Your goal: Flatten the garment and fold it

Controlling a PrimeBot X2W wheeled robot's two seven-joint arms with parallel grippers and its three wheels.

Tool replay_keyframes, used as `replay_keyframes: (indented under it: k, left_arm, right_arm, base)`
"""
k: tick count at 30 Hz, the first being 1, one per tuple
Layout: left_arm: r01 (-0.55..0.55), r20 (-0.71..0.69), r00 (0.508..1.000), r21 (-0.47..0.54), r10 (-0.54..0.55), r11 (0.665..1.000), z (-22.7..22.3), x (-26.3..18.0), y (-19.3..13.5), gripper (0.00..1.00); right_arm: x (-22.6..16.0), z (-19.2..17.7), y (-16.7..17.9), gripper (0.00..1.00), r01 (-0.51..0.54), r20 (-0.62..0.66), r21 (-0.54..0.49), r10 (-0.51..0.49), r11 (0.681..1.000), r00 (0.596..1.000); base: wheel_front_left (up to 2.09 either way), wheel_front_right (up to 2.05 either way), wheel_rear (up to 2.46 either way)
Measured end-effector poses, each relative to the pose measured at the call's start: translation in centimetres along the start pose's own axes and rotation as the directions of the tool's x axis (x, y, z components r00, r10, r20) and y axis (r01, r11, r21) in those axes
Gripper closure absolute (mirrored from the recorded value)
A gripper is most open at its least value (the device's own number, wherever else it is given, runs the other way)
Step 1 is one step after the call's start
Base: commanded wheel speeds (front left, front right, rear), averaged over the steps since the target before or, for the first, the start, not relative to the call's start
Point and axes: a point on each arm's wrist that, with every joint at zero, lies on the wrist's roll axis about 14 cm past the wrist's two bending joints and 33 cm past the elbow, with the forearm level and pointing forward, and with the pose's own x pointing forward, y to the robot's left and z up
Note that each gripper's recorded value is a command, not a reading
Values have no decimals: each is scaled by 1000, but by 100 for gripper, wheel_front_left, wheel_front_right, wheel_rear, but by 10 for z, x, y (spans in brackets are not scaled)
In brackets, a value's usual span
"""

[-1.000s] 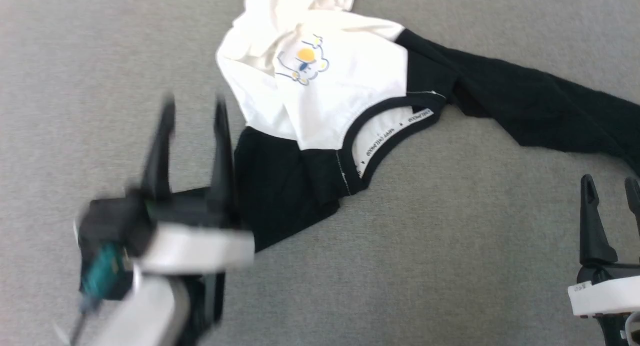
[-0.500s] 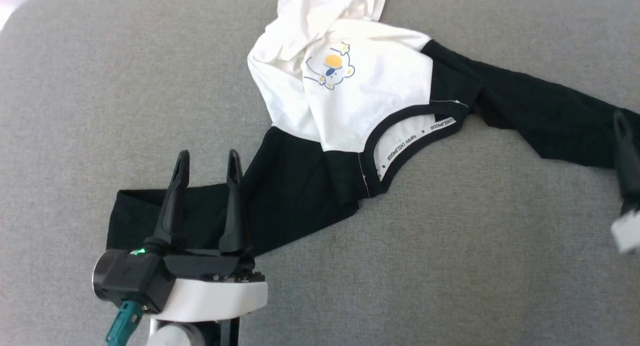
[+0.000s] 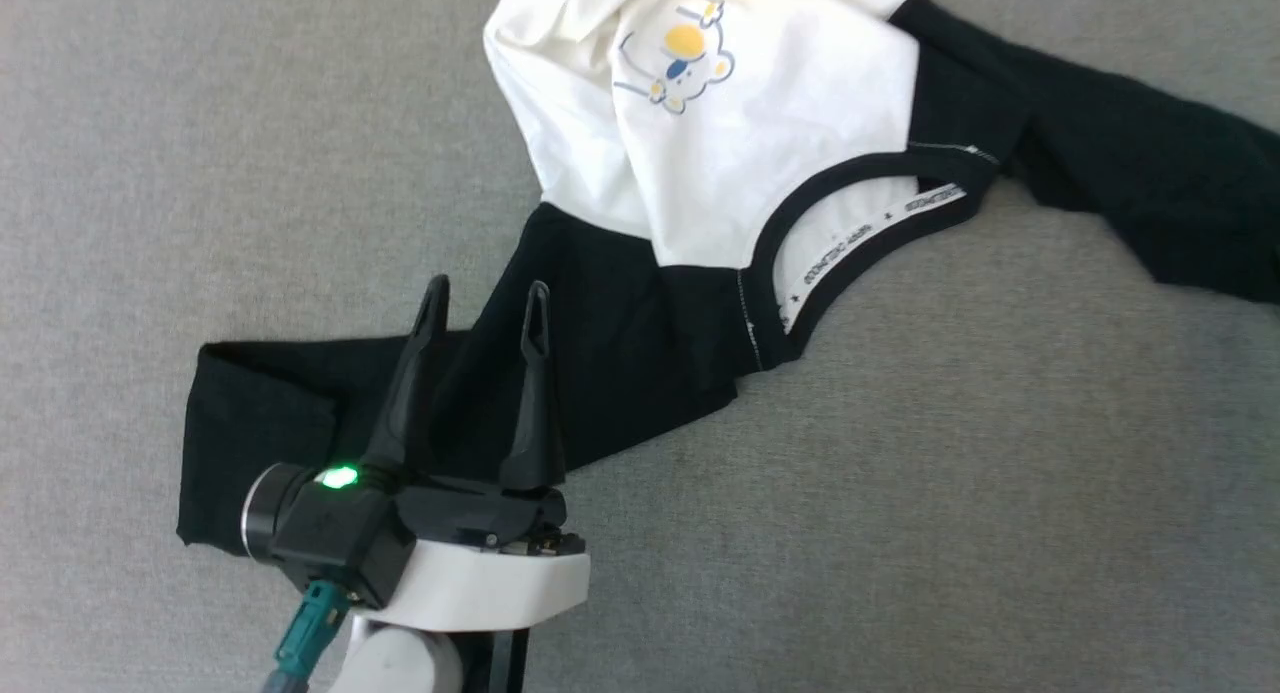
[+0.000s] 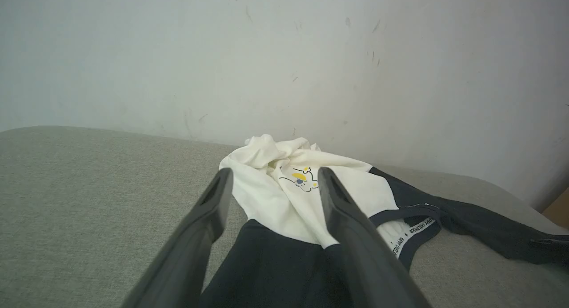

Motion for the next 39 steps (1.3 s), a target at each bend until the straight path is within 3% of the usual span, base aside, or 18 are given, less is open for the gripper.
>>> replay_keyframes:
  k: [4, 5, 6, 7, 8, 13, 16, 22, 29, 33, 37, 38, 39]
  left_arm:
    - [-11, -28, 1000, 2, 11, 1000, -11, 1, 3, 0]
    - [-14, -28, 999, 4, 14, 1000, -12, 2, 4, 0]
    - [-12, -30, 999, 3, 12, 1000, -13, 3, 5, 0]
    - [-13, -35, 999, 3, 13, 1000, -15, 3, 5, 0]
    - [-12, -40, 999, 3, 12, 1000, -17, 3, 5, 0]
    - [10, -37, 999, -11, -10, 1000, -17, 4, -2, 0]
    - [22, -28, 999, -15, -22, 1000, -13, 4, -6, 0]
    - [42, -5, 999, -20, -42, 999, -2, -1, -13, 0]
    - [31, -7, 1000, -18, -31, 999, 2, -11, -8, 0]
    - [14, -23, 1000, -10, -14, 1000, -1, -14, -2, 0]
    - [12, -60, 998, -13, -13, 1000, -9, -15, 1, 0]
    - [13, -69, 997, -13, -14, 1000, -11, -15, 1, 0]
    - [13, -74, 997, -14, -14, 1000, -13, -15, 1, 0]
  right_arm:
    - [16, -22, 14, 0, -48, -96, 22, 50, 999, 994]
    - [18, -22, 17, 23, -58, -102, 35, 61, 998, 993]
    - [20, -21, 18, 62, -64, -104, 44, 68, 997, 992]
    - [22, -19, 19, 89, -67, -102, 50, 72, 997, 992]
    - [22, -17, 19, 100, -68, -96, 51, 73, 996, 993]
    - [18, -5, 13, 100, -48, -18, 94, 50, 994, 999]
    - [7, 10, -8, 100, -3, 42, 117, -2, 993, 999]
    - [-35, 35, -84, 100, 176, 103, 127, -189, 976, 977]
    - [-82, 15, -170, 100, 411, 19, 75, -413, 909, 910]
    - [-80, 0, -180, 100, 446, -16, 0, -446, 895, 895]
    - [-53, -15, -160, 100, 404, -25, -50, -406, 913, 914]
    - [-47, -17, -155, 90, 393, -22, -54, -395, 918, 919]
    - [-42, -19, -150, 57, 382, -16, -56, -383, 923, 924]
  base:
    - [0, 0, 0]
    - [0, 0, 0]
    - [0, 0, 0]
    - [0, 0, 0]
    - [0, 0, 0]
    - [0, 0, 0]
    - [0, 0, 0]
    - [0, 0, 0]
    - [0, 0, 0]
    - [0, 0, 0]
    - [0, 0, 0]
    - [0, 0, 0]
    - [0, 0, 0]
